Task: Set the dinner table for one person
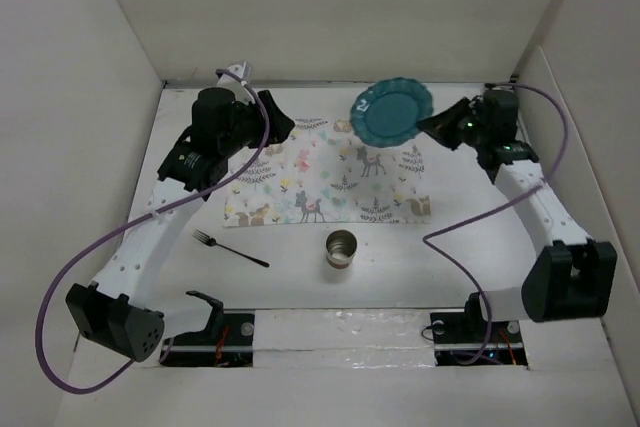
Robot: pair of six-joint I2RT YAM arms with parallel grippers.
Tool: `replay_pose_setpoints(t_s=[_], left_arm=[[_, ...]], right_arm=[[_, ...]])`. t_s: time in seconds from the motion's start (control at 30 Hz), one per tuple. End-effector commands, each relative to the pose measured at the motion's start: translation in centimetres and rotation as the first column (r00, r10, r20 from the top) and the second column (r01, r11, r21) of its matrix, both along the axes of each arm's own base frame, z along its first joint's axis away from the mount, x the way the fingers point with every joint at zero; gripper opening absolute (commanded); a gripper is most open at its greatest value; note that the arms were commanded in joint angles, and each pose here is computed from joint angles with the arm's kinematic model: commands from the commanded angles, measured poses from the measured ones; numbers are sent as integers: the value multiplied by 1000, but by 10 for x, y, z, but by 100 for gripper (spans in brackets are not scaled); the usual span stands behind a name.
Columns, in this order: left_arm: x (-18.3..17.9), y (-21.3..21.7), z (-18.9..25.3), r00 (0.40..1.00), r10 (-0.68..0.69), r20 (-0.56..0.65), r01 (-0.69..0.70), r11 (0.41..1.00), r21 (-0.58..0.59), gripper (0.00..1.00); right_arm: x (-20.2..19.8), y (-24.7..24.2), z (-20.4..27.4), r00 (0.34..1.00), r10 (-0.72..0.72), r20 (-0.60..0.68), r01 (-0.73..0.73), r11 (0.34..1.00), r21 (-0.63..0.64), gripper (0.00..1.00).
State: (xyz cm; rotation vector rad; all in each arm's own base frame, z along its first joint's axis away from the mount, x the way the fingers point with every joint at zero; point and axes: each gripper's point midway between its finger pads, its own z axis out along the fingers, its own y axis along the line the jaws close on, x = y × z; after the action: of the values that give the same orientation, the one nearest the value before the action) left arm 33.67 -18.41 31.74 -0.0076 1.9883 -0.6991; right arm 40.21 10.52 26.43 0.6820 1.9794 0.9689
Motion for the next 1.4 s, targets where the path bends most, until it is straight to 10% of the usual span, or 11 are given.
replay_pose_setpoints(t_s=[0.0, 0.33, 0.93, 1.1, 1.37], left_arm=[[9, 15, 34, 995, 45, 87, -47, 999, 22, 51], [-1, 25, 19, 995, 78, 58, -80, 996, 40, 51], [-3, 31, -7, 995, 102, 12, -103, 992, 75, 51], [0, 28, -12, 995, 95, 5, -95, 993, 75, 51], [7, 28, -11, 995, 98, 13, -99, 991, 95, 51]], right_arm=[[7, 97, 43, 934, 310, 179, -332, 937, 110, 0], [13, 205, -2, 842, 524, 127, -539, 824, 177, 0], [25, 196, -122, 874, 468, -134, -453, 882, 128, 0], [11, 185, -157, 856, 440, -272, -440, 896, 64, 40], [-3, 161, -170, 845, 392, -363, -449, 890, -83, 64]])
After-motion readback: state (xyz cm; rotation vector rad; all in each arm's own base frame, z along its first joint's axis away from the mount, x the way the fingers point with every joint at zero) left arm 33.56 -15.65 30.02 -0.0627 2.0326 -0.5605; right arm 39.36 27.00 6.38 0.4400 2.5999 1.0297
